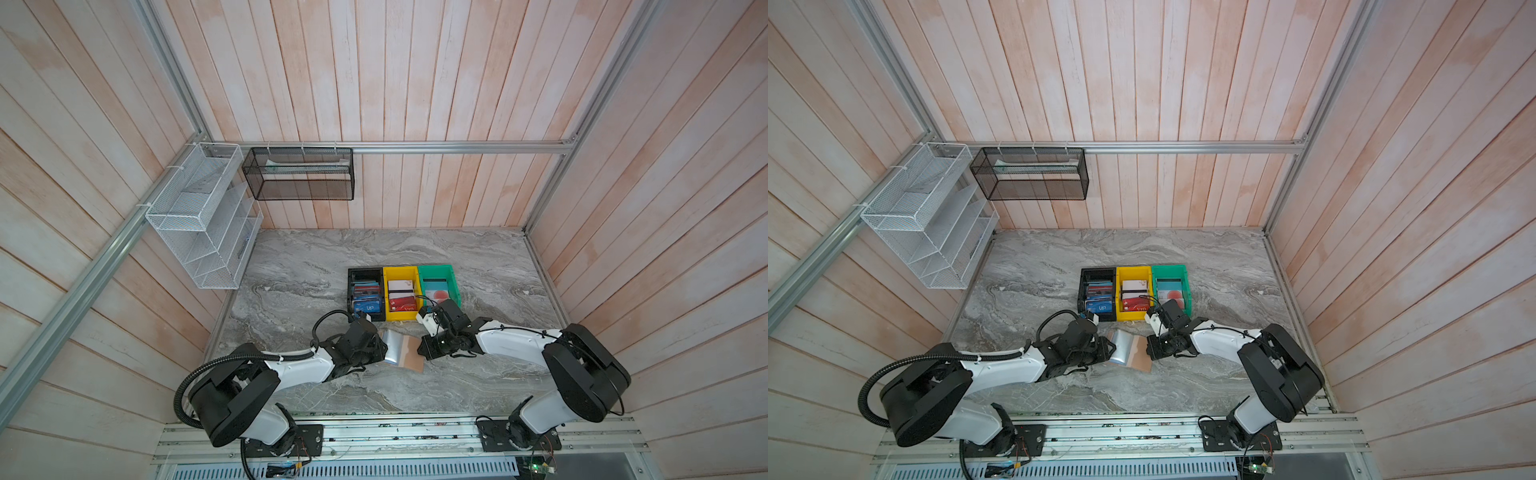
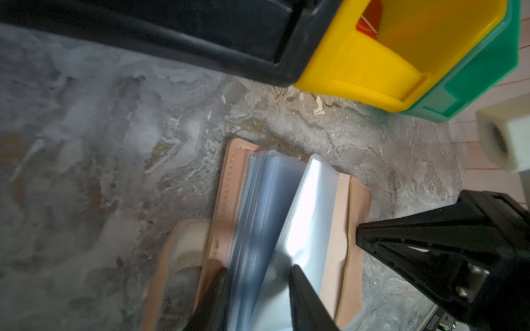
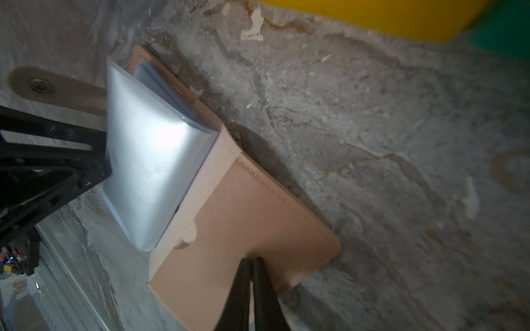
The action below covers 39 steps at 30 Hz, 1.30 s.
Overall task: Take the credit cards out of the card holder
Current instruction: Flip the card slot at the card holder.
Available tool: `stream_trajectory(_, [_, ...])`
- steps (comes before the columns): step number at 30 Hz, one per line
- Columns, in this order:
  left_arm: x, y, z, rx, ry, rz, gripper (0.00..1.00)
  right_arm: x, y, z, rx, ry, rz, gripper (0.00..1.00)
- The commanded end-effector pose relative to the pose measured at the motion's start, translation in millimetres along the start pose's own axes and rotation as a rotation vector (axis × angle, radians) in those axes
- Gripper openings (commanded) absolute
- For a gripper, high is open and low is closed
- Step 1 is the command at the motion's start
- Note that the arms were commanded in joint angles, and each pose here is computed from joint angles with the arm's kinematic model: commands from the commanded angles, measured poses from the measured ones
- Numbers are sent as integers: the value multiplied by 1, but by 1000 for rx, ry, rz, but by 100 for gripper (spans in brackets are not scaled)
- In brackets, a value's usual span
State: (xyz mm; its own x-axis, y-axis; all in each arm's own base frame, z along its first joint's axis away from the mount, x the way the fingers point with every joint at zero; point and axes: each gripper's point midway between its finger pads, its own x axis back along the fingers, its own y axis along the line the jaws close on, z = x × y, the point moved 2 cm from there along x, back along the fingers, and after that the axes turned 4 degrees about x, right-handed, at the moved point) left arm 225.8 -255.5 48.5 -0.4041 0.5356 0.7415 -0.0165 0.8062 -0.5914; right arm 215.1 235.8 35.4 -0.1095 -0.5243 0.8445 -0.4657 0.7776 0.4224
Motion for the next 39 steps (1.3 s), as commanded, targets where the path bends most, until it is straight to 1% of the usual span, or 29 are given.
stream_trajectory(1, [-3,-25,1,-34,21,68,37,-17,-32,38,-34,138,129,10])
stream_trajectory(9, [4,-39,0,-38,17,116,37,-13,-36,38,-36,144,161,10])
stream_trajectory(19, [14,-79,-3,-71,5,220,37,-14,-38,41,-45,153,171,10])
stream_trajectory(26, [10,-101,2,-94,39,275,37,-12,-38,42,-43,151,171,10])
stream_trajectory(34, [3,-100,7,-94,59,271,37,-7,-40,43,-45,146,188,10])
stream_trajectory(39, [-9,-86,15,-78,83,239,37,3,-41,39,-51,120,196,10])
